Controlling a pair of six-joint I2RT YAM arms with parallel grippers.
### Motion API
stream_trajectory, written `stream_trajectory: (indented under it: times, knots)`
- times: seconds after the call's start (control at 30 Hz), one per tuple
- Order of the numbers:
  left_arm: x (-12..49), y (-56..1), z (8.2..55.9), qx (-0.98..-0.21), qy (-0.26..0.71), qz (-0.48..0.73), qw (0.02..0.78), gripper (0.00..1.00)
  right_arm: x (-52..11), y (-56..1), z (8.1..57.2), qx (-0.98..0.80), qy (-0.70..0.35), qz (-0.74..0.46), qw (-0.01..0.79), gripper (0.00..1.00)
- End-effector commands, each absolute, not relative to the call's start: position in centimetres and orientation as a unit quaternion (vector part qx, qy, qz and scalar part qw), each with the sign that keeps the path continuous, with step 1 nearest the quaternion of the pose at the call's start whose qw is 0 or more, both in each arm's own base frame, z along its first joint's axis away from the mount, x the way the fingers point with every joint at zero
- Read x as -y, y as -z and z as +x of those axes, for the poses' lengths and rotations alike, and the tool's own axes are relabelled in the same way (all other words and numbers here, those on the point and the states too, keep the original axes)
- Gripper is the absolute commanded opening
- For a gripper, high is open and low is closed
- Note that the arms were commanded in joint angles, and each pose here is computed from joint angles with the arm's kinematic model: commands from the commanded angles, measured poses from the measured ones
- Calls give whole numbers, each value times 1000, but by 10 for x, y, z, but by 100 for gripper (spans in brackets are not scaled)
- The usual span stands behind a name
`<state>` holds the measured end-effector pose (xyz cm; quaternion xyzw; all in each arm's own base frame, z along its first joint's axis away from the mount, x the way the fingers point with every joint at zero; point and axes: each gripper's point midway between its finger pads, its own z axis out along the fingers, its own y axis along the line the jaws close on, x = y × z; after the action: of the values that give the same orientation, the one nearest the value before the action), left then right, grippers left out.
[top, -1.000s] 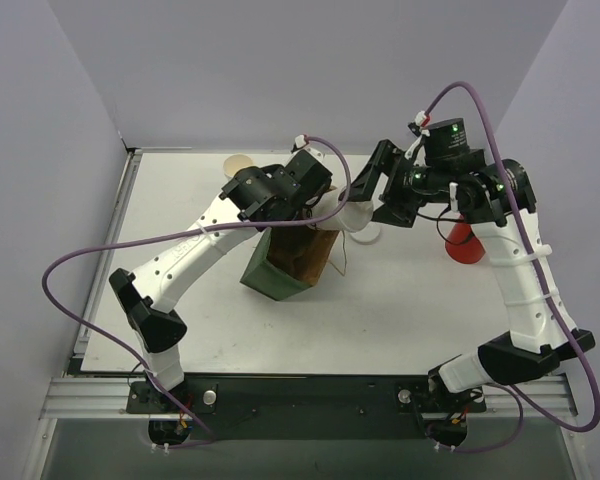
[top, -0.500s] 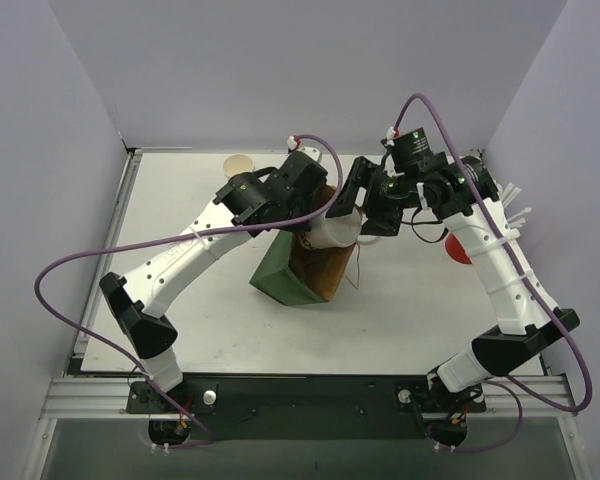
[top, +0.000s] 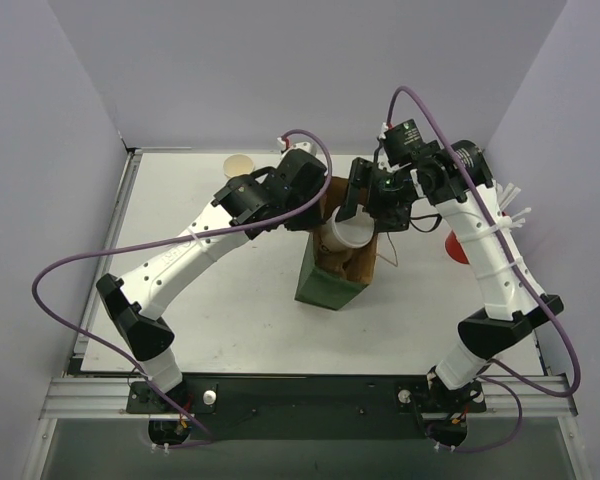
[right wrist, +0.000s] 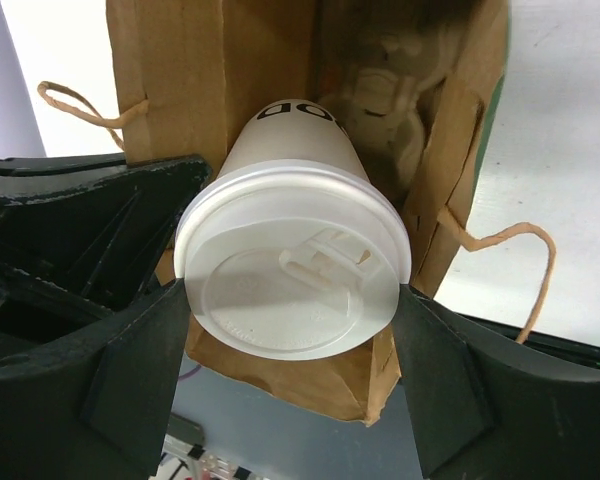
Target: Pack the takeout coffee
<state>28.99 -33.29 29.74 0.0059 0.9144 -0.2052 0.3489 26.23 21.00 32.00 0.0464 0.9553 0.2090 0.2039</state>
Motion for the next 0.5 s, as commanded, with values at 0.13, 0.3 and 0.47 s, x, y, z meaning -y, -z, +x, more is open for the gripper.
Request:
stream_trajectory:
  times: [0.13,0.3,0.47]
  knots:
    - [349,-306,290,-907,257,-78,325,0,-196,-295,248,-975,-143,8,170,45]
    - [345,-300,287,-906,258,-107,318,0,-199,-276,247,-982,-109,-19,153,44]
    - [341,-295,282,-906,260,-123,311,0,-202,-268,249,-985,-74,-43,148,44]
